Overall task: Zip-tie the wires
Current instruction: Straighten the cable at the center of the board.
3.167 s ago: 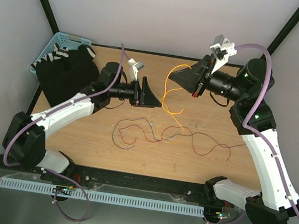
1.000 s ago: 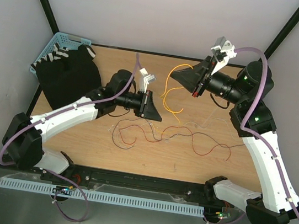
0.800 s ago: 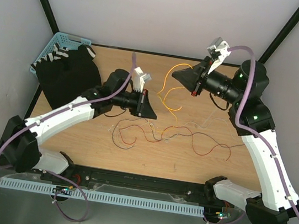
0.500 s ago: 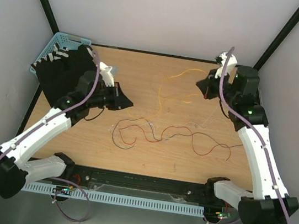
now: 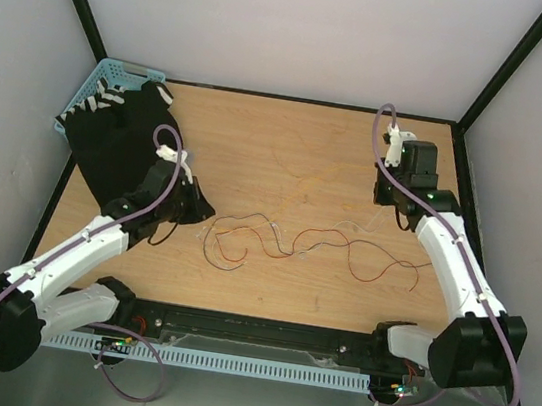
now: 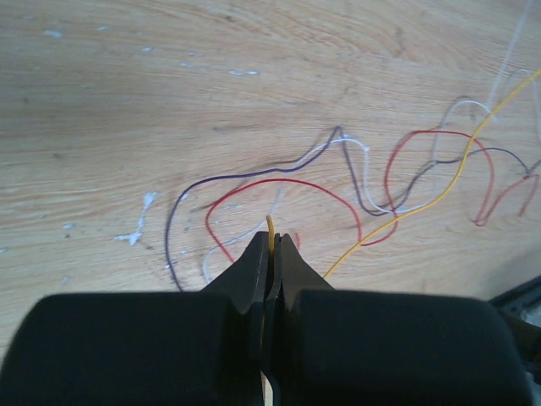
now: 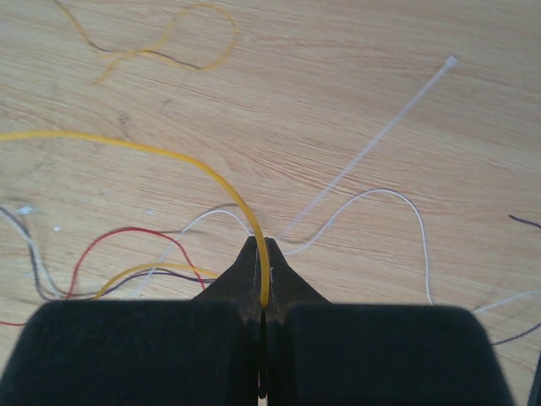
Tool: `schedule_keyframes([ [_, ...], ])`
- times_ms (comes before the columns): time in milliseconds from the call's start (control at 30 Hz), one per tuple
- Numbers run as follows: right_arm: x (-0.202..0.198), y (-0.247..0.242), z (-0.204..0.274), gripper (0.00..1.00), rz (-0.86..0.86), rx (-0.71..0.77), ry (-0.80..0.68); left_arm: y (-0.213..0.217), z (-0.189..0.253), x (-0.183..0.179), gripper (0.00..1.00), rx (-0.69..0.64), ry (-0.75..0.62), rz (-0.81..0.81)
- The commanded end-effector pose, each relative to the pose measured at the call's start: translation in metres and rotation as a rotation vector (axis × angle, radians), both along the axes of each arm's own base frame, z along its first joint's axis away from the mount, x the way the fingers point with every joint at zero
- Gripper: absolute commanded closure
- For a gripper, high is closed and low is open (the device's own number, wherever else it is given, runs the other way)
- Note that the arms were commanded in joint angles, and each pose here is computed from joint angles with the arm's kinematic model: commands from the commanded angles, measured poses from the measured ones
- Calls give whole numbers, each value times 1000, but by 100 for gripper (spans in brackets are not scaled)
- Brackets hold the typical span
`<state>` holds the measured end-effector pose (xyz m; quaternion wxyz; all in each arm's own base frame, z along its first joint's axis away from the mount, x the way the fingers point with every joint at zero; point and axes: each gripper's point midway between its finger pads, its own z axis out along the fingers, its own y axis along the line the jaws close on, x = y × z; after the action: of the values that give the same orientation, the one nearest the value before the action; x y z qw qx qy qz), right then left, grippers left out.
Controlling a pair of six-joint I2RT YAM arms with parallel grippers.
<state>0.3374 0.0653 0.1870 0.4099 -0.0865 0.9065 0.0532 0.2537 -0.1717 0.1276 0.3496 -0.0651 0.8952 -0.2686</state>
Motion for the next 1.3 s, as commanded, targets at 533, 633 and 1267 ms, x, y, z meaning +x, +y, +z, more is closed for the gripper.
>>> schedule_keyframes([
  [533, -30, 28, -88, 100, 110, 25, 302, 41, -16, 1, 100, 73, -23, 178],
  [633, -35, 34, -95, 99, 133, 11, 327, 41, -26, -3, 100, 73, 8, 175],
  [1267, -49, 17, -129, 90, 95, -182, 451, 50, -49, -4, 100, 121, 37, 213],
])
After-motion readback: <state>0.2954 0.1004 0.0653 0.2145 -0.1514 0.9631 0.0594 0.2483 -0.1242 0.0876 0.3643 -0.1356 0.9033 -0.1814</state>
